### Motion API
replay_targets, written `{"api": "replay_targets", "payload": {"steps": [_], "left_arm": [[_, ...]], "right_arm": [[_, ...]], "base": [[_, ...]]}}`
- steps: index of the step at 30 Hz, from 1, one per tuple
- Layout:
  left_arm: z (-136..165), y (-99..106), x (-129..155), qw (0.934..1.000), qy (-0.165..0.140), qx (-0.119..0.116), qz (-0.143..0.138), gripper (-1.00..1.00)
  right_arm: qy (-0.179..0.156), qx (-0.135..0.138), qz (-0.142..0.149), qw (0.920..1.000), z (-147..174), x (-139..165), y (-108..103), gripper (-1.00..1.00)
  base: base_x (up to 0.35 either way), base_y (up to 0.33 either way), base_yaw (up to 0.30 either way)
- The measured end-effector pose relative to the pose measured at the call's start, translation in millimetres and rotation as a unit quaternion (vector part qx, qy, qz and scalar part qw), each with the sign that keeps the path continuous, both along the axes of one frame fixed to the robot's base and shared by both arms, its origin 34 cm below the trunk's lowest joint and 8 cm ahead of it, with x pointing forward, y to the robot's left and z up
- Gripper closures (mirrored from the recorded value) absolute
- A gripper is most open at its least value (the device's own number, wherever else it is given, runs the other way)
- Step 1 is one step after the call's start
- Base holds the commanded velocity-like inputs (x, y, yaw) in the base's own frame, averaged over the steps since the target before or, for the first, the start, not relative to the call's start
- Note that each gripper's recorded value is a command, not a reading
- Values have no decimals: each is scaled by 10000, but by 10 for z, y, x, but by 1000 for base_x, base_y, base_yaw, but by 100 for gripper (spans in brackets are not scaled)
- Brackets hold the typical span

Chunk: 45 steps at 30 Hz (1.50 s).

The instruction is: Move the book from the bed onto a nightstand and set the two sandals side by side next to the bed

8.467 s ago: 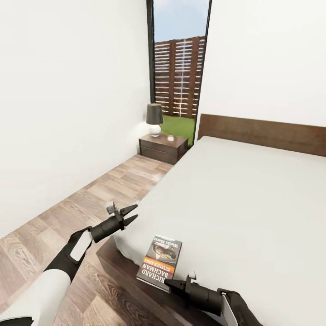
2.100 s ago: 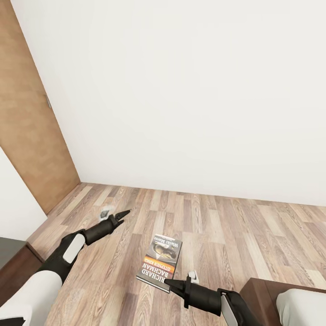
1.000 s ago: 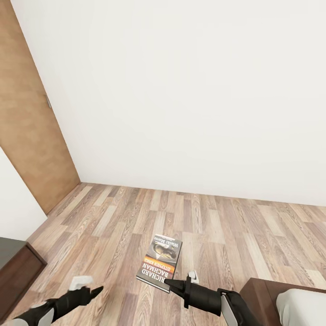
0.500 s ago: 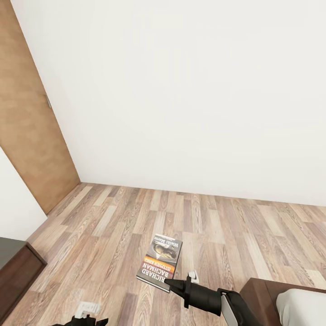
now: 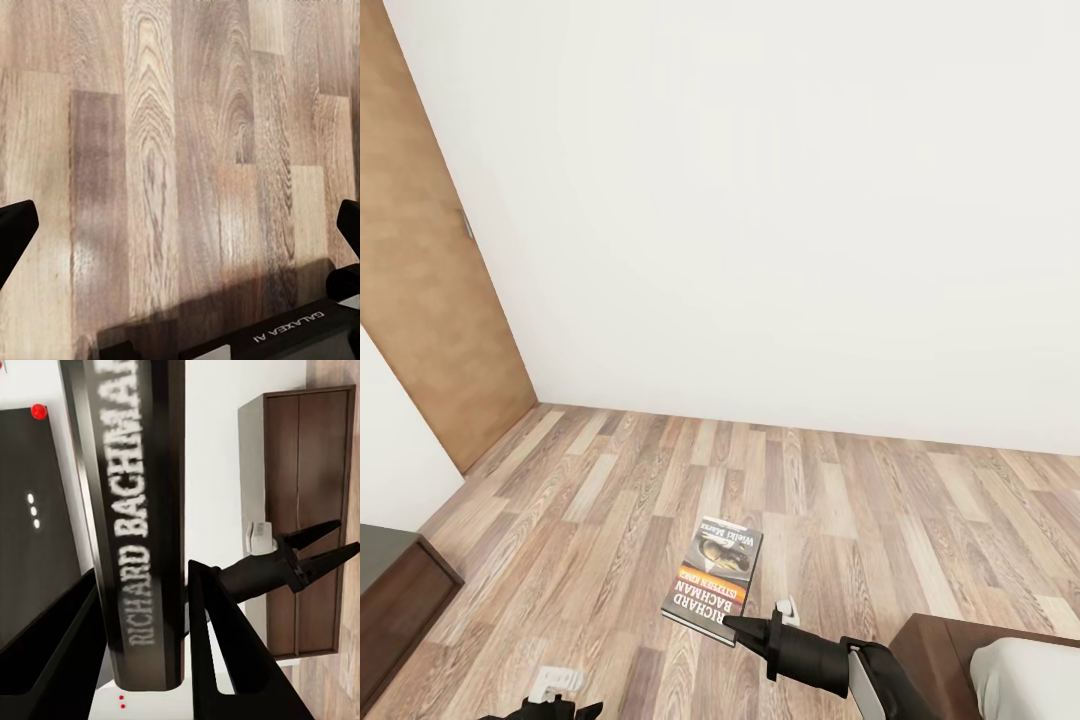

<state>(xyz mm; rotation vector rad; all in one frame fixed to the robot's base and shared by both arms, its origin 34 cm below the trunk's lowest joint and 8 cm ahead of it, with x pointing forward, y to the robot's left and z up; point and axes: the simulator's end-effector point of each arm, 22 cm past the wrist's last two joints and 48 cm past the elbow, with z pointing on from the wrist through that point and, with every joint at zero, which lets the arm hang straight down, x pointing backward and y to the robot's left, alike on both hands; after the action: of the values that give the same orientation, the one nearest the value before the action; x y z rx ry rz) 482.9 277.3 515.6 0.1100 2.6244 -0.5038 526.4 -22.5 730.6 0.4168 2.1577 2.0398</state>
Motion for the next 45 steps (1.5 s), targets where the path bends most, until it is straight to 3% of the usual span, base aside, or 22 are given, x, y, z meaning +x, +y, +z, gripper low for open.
{"api": "replay_targets", "payload": {"steps": [5, 9, 13, 31, 45], "left_arm": [[7, -1, 3, 10000, -8, 1, -3, -100], [24, -3, 18, 10000, -31, 0, -6, -100], [41, -27, 31, 10000, -53, -15, -9, -100], [128, -105, 112, 9998, -179, -67, -19, -100], [141, -136, 122, 9998, -180, -84, -19, -100]], "right_arm": [[-58, -12, -14, 10000, 11, 10, -3, 100], [-556, -136, -143, 9983, 44, 82, -24, 100], [-712, -171, -173, 9972, 69, 103, -29, 100], [-861, -195, -181, 9959, 163, 130, -31, 100], [-890, -199, -177, 9957, 181, 133, -30, 100]], "base": [[0, 0, -87], [0, 0, -149], [0, 0, -152], [0, 0, -150], [0, 0, -9]]}}
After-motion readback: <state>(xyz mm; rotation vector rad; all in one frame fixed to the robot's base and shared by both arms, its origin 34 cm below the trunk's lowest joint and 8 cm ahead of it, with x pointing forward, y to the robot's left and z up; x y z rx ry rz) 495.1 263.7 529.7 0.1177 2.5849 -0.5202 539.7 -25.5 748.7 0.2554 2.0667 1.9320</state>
